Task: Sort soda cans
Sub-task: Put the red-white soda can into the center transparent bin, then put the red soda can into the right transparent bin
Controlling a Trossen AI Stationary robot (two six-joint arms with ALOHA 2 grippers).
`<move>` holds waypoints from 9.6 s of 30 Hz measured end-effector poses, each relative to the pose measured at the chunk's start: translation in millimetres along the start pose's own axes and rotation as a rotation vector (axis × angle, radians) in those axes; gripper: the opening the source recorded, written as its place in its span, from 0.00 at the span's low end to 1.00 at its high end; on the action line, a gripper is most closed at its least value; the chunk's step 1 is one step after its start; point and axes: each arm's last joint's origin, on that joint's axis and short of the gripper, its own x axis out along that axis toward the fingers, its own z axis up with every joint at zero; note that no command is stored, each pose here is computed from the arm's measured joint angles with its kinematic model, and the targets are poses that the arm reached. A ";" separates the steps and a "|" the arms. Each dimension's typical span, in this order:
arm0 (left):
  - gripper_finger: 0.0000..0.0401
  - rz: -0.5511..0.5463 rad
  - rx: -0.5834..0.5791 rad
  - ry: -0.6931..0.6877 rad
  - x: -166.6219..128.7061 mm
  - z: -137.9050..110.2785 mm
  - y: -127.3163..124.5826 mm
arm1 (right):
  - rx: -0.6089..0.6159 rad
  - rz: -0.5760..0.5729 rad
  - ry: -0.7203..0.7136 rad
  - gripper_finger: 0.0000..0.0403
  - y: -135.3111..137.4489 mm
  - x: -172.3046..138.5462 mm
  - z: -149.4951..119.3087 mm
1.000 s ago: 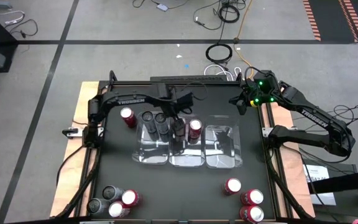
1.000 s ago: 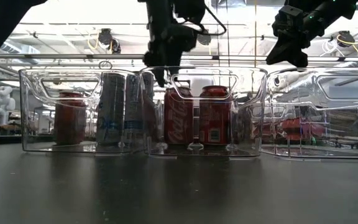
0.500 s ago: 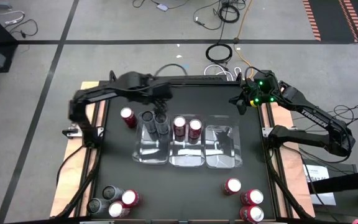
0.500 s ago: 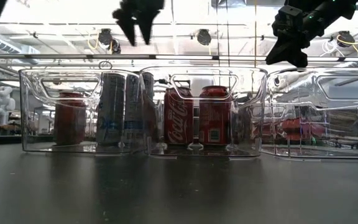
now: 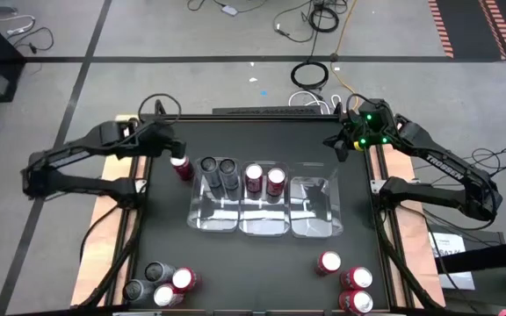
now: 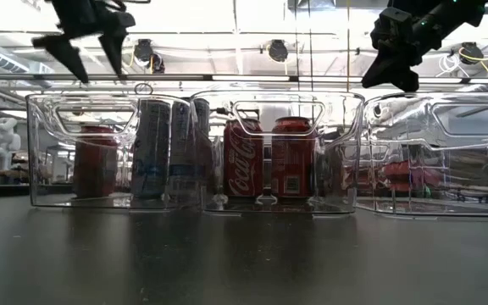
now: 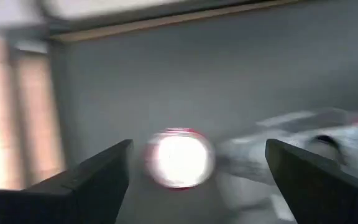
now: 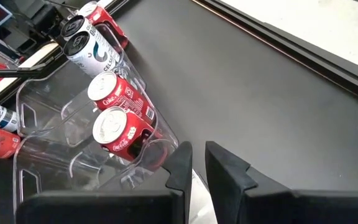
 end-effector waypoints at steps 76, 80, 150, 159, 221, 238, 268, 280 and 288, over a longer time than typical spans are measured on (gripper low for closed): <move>0.78 0.105 0.078 0.247 73.9 -4.3 1.2 | 0.036 0.015 -0.078 0.09 1.5 -0.2 8.0; 0.78 0.045 0.072 0.121 44.3 18.1 -7.9 | 0.026 0.014 -0.078 0.09 1.6 -0.2 8.0; 0.78 -0.185 0.834 0.354 121.3 -42.7 -268.4 | -0.020 -0.012 0.075 0.09 -1.5 -0.2 -7.5; 0.82 -0.154 0.825 0.346 134.4 -46.0 -264.6 | -0.038 -0.011 0.072 0.09 -1.4 -0.2 -7.3; 0.95 -0.180 0.638 0.374 107.0 -18.5 -251.3 | -0.043 -0.011 0.091 0.09 -1.6 -0.4 -9.1; 0.95 -0.342 0.547 0.141 6.3 31.8 -206.3 | -0.020 -0.013 0.091 0.09 -1.6 -0.5 -9.2; 0.95 -0.624 0.817 -0.340 -1.6 -24.8 -1.4 | 0.253 -0.030 -0.110 0.00 89.5 -68.3 12.9; 0.95 -0.646 0.705 -0.345 21.3 -58.3 33.2 | 0.236 -0.238 0.488 0.00 163.4 -17.6 5.0; 0.95 -0.650 0.694 -0.369 20.0 -56.6 32.1 | 0.321 -0.210 0.667 0.00 187.4 -9.7 -15.3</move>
